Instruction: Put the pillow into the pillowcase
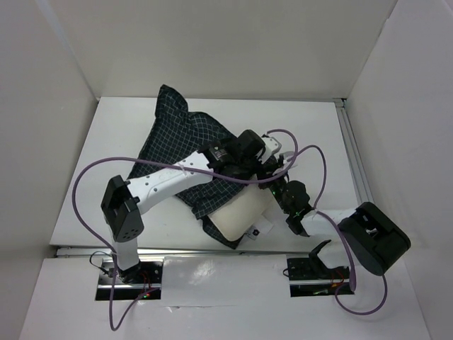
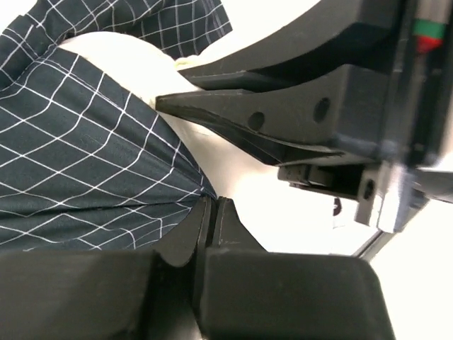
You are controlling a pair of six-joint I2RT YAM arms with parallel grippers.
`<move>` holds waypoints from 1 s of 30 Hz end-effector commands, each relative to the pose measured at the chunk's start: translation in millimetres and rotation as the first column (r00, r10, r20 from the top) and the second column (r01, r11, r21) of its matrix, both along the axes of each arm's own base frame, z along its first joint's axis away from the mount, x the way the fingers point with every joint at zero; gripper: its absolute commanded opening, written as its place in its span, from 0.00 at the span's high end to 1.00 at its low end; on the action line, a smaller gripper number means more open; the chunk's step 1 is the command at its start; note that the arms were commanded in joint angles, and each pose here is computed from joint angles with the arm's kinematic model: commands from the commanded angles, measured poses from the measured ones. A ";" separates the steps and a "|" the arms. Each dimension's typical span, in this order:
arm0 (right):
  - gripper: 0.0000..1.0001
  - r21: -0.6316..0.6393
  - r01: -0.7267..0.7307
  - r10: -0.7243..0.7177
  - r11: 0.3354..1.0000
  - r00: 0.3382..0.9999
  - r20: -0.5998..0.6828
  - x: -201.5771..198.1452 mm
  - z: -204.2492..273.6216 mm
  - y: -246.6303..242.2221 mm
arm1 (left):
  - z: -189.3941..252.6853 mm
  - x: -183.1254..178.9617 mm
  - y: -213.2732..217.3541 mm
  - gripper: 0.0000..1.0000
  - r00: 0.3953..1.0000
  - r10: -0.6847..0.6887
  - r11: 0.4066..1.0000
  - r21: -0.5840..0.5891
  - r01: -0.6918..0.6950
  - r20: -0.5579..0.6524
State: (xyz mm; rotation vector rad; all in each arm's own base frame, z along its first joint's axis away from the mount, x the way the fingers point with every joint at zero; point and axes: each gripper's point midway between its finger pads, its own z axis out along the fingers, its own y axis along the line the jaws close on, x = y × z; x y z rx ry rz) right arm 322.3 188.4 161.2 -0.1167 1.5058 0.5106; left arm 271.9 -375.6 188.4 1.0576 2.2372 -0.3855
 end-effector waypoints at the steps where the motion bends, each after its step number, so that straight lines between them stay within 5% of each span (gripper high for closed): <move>1: 1.00 0.336 -0.002 -0.127 0.942 0.923 0.363 0.8 141.5 -20.1 | -9.2 -53.7 -24.3 0.93 0.982 -0.118 0.993 -0.013 0.117 -0.146; 3: 1.00 0.325 -0.044 -0.067 0.945 0.944 0.323 -1.8 131.2 -10.8 | -19.8 -45.0 -17.6 0.16 0.986 -0.039 0.999 0.032 0.044 -0.159; 4: 1.00 0.314 -0.048 -0.045 0.948 0.958 0.283 -0.3 121.5 -6.7 | -17.8 -40.1 -11.0 0.00 0.987 -0.005 0.999 0.048 0.013 -0.159; 13: 0.96 0.289 -0.164 0.174 0.943 0.985 -0.011 -4.5 57.3 40.9 | 28.8 -34.6 41.3 0.00 0.983 0.181 0.983 -0.005 -0.182 -0.026; 18: 0.85 0.344 -0.288 0.377 0.894 0.899 -0.225 -32.5 18.9 79.8 | 35.4 -33.9 65.7 0.00 0.963 0.269 0.963 -0.029 -0.268 0.026; 23: 0.51 0.307 -0.414 0.501 0.857 0.810 -0.305 -57.1 5.2 113.8 | 29.7 -35.5 75.3 0.00 0.952 0.303 0.953 -0.018 -0.303 0.029; 26: 0.35 0.257 -0.325 0.399 0.910 0.856 -0.328 -45.7 16.3 98.5 | 28.9 -37.1 77.2 0.00 0.950 0.311 0.950 -0.021 -0.311 0.023; 27: 0.24 0.220 -0.223 0.288 0.950 0.898 -0.333 -37.3 24.1 78.3 | 19.5 -37.4 76.9 0.00 0.948 0.317 0.948 0.008 -0.317 0.011; 30: 0.15 0.077 0.022 0.007 0.997 0.934 -0.357 -16.2 34.3 28.4 | 2.6 -37.7 79.5 0.00 0.944 0.330 0.942 0.069 -0.329 -0.003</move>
